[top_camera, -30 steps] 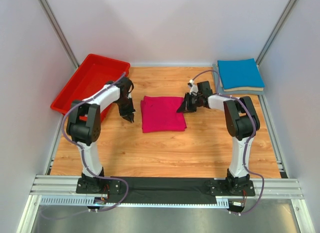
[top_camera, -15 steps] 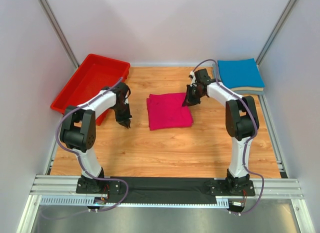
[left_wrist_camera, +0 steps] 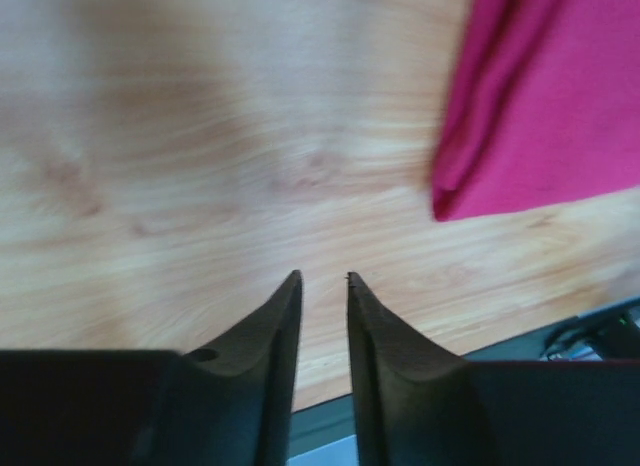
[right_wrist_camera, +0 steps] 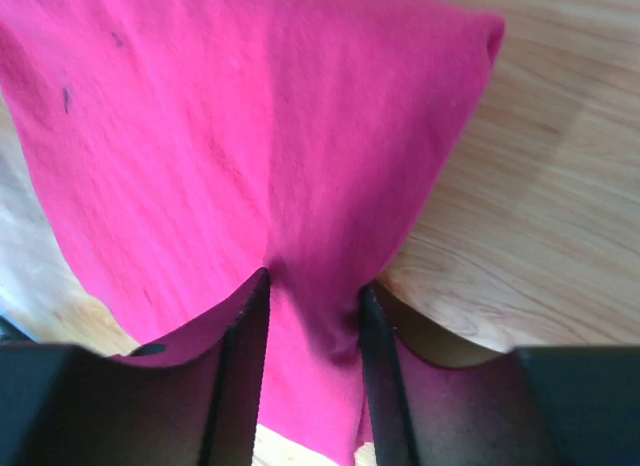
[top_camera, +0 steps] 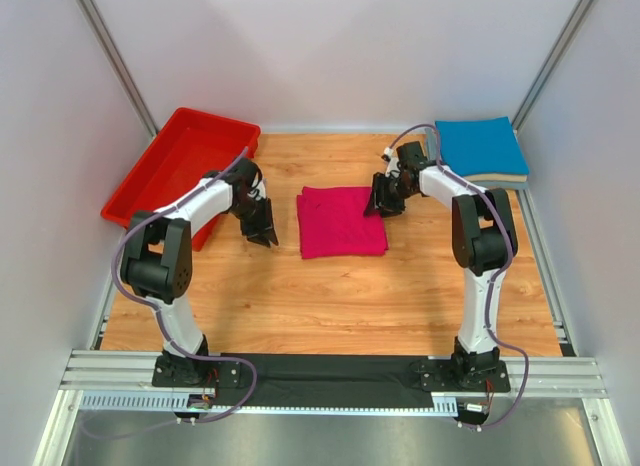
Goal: Fold and stack the t-shirts
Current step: Neatly place the folded tshirt to the corner
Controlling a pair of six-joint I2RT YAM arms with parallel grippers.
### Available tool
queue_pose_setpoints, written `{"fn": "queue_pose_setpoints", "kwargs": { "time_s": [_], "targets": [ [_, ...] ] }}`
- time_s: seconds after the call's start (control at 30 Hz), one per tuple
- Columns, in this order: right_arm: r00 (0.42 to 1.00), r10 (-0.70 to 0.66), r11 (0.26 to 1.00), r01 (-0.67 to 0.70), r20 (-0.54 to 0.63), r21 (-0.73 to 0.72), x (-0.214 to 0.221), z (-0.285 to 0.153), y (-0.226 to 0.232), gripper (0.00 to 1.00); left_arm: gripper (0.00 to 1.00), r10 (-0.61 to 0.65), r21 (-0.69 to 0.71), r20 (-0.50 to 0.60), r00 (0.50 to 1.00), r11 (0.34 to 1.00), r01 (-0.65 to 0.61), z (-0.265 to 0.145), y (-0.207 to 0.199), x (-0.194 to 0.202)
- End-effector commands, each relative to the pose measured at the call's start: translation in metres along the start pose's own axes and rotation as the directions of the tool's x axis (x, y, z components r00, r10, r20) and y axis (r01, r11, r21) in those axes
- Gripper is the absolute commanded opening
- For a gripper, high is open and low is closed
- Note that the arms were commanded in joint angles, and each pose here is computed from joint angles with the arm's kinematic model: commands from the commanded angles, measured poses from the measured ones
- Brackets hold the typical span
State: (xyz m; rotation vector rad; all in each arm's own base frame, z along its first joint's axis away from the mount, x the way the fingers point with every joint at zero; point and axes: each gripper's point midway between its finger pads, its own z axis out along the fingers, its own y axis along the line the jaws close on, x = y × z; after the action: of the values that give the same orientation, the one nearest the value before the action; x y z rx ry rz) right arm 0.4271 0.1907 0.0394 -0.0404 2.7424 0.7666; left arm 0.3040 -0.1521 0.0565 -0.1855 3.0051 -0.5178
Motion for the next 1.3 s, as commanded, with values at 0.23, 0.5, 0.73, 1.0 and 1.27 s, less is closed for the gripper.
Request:
{"fn": "queue_pose_setpoints", "kwargs": {
  "time_s": [0.23, 0.5, 0.73, 1.0, 1.27],
  "targets": [
    [0.999, -0.038, 0.98, 0.041, 0.019, -0.196, 0.008, 0.005, 0.003, 0.56, 0.39, 0.109, 0.293, 0.098, 0.989, 0.947, -0.133, 0.007, -0.071, -0.056],
    [1.0, -0.017, 0.977, 0.02, 0.017, -0.214, 0.023, 0.015, -0.001, 0.55, 0.38, 0.079, 0.267, 0.053, 0.995, 0.96, -0.09, 0.03, -0.066, -0.059],
    [1.0, 0.005, 0.995, -0.004, 0.013, -0.098, 0.025, 0.02, -0.012, 0.32, 0.35, 0.048, 0.16, 0.064, 0.997, 0.985, -0.058, 0.01, -0.049, -0.048],
    [1.0, 0.015, 0.998, -0.015, 0.004, -0.066, 0.026, 0.024, 0.006, 0.08, 0.35, 0.034, 0.109, 0.087, 0.996, 0.993, -0.044, -0.004, -0.036, -0.031],
    [0.996, -0.025, 0.999, 0.021, 0.083, 0.05, -0.03, -0.022, 0.016, 0.0, 0.34, 0.024, 0.133, 0.078, 0.997, 0.991, -0.034, -0.013, -0.033, -0.004]
  ]
}}
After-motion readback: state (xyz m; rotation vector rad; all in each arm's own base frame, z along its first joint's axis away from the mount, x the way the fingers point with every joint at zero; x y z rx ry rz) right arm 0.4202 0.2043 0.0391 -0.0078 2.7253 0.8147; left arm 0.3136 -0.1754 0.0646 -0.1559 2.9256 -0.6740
